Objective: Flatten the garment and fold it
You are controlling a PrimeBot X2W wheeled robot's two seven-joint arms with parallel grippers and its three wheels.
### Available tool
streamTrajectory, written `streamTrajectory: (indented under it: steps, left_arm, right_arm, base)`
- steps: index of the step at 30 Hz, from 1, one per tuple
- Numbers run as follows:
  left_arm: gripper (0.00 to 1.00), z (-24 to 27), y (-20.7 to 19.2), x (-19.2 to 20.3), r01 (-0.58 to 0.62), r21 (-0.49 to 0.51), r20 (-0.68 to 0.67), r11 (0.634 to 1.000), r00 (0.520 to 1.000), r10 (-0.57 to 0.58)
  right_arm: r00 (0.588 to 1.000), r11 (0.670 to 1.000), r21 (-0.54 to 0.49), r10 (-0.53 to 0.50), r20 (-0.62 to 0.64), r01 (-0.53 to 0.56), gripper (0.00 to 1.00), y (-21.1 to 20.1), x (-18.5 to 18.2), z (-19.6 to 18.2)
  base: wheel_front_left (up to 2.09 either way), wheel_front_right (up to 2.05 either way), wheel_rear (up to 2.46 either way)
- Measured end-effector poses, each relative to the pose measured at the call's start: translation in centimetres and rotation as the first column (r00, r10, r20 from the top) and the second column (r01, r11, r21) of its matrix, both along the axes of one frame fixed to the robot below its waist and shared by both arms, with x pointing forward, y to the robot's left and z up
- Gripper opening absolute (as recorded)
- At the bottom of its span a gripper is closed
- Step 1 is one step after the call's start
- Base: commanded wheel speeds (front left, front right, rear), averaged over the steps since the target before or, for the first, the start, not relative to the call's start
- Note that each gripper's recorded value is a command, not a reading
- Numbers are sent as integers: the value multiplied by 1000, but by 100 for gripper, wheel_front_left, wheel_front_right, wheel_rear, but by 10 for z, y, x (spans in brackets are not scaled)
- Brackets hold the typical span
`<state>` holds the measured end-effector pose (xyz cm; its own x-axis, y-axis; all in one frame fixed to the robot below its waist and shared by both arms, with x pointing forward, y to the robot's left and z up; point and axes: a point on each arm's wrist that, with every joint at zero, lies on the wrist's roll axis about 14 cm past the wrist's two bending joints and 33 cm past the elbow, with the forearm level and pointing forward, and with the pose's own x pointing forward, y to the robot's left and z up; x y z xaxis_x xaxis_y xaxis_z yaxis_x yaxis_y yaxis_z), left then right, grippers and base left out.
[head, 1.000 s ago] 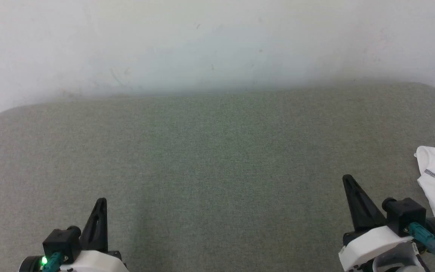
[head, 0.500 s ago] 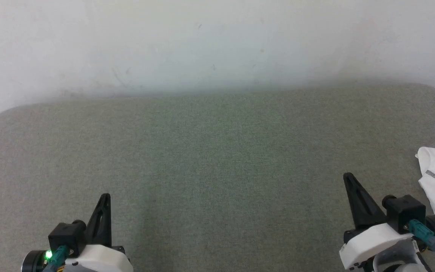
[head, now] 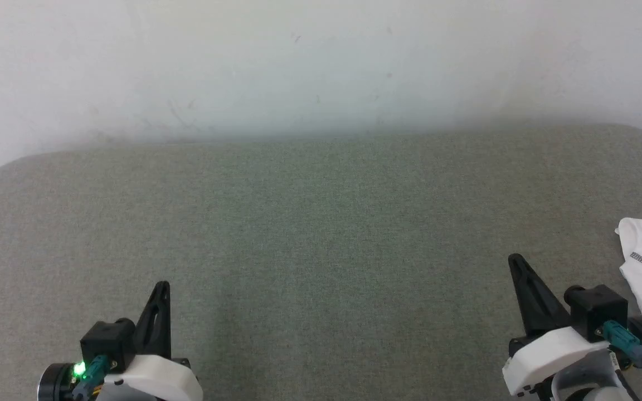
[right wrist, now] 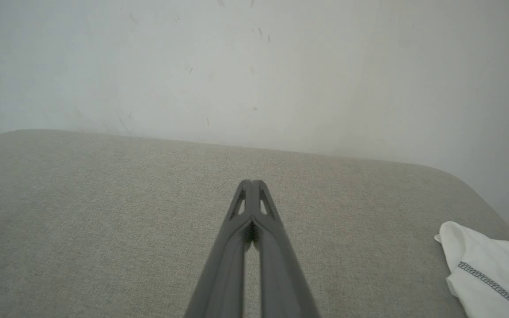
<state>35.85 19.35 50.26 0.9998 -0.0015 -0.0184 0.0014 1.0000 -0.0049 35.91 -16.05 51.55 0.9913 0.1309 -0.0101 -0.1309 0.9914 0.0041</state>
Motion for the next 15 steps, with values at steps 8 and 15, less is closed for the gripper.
streamTrajectory:
  steps: [8,15]
  left_arm:
    - [0,4,-3,3,2,14,4,1000,1000,-2]
    - [0,5,-5,3,5,17,0,1000,1000,-5]
  right_arm:
    - [1000,1000,-8,0,-1,0,0,0,1,0]
    - [1000,1000,-15,-1,-5,1,0,-1,2,0]
  base:
    - [0,0,0]
    - [0,0,0]
